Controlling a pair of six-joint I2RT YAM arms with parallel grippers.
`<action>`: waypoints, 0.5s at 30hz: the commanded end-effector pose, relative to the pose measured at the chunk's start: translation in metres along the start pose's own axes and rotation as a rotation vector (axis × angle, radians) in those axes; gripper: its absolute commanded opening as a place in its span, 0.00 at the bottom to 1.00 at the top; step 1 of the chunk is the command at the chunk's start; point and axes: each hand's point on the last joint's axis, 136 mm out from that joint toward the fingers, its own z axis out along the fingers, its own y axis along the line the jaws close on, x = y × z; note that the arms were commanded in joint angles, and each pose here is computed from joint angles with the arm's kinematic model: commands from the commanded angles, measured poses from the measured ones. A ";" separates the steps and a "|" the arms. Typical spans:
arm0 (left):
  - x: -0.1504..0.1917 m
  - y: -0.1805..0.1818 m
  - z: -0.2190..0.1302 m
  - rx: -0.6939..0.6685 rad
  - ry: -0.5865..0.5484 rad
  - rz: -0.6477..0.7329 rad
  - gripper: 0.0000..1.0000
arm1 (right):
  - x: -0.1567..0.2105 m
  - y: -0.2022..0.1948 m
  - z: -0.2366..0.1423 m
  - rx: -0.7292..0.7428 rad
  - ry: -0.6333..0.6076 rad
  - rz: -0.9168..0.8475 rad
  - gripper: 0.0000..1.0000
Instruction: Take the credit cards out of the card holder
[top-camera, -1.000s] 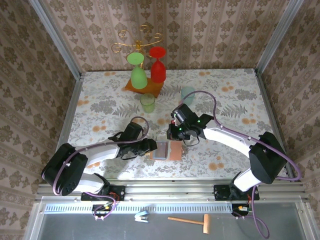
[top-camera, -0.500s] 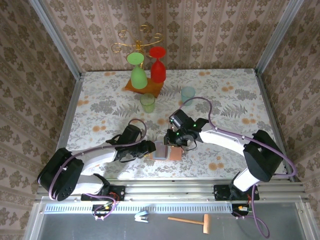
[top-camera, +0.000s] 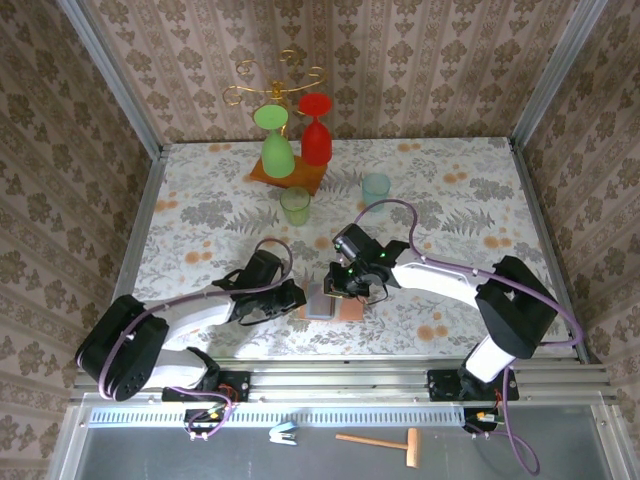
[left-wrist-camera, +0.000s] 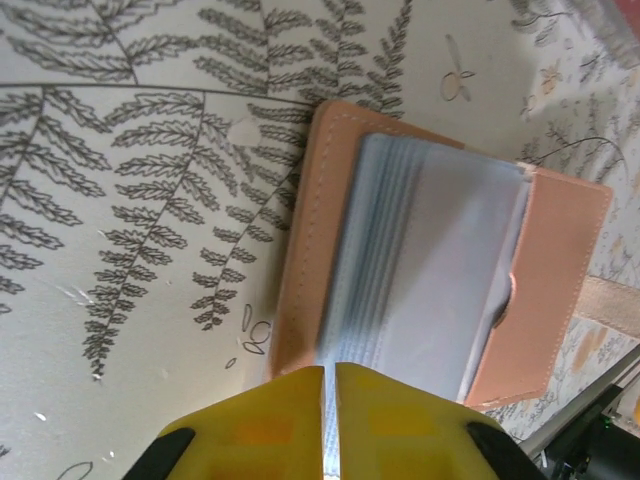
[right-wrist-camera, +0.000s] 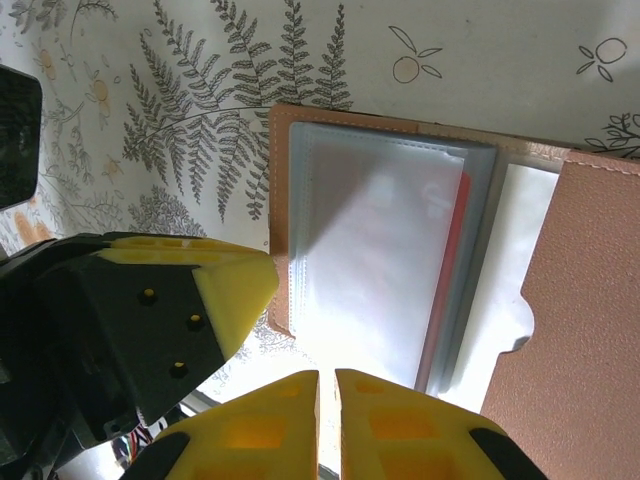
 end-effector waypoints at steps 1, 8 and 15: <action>0.005 0.003 0.003 0.000 0.021 0.000 0.10 | 0.005 -0.005 0.009 0.018 0.023 0.020 0.12; 0.010 0.010 0.003 -0.009 0.028 -0.012 0.09 | 0.008 -0.003 0.018 0.012 0.045 0.022 0.12; 0.011 0.013 0.001 -0.012 0.022 -0.021 0.09 | 0.011 -0.001 0.026 0.012 0.068 0.019 0.13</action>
